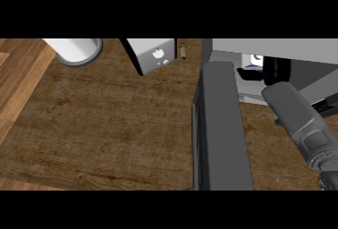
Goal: Pick up the milk, place it into the microwave and close the microwave
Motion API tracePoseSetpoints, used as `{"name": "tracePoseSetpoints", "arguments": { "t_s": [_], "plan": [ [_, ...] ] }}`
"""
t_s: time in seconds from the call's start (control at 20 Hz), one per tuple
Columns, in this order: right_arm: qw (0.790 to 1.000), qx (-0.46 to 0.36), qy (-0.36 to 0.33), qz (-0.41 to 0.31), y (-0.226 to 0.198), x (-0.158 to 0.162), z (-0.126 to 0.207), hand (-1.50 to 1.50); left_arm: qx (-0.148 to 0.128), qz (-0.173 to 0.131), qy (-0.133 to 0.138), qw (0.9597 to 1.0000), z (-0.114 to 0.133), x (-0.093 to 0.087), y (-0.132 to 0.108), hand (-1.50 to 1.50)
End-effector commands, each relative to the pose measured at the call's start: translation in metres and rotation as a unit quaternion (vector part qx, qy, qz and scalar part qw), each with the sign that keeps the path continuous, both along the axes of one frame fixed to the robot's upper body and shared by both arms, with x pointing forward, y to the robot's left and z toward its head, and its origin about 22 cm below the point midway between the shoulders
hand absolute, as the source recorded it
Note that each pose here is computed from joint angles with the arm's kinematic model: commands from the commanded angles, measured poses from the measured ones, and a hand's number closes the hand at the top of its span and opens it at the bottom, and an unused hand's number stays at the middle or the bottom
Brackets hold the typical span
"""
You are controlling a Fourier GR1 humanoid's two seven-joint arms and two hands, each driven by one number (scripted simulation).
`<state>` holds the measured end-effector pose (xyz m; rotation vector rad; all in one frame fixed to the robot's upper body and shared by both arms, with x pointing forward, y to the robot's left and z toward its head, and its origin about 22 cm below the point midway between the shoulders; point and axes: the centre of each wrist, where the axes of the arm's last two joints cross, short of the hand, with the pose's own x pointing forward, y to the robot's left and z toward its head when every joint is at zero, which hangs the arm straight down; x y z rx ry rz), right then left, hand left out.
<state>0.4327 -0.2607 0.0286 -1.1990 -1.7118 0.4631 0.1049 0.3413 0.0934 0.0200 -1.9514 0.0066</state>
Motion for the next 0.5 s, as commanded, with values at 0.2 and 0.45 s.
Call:
{"name": "tracePoseSetpoints", "arguments": {
  "t_s": [0.2,0.45],
  "plan": [
    [0.998,-0.016,-0.018,0.061,0.009,0.006,0.009,-1.50,0.009,-0.002,0.006,0.9999,-0.006,0.009,0.002,-1.50],
    [0.993,0.015,-0.006,0.119,0.020,0.008,0.010,-1.50,0.021,-0.038,0.023,0.9988,-0.009,0.014,-0.002,-1.50]
  ]
}}
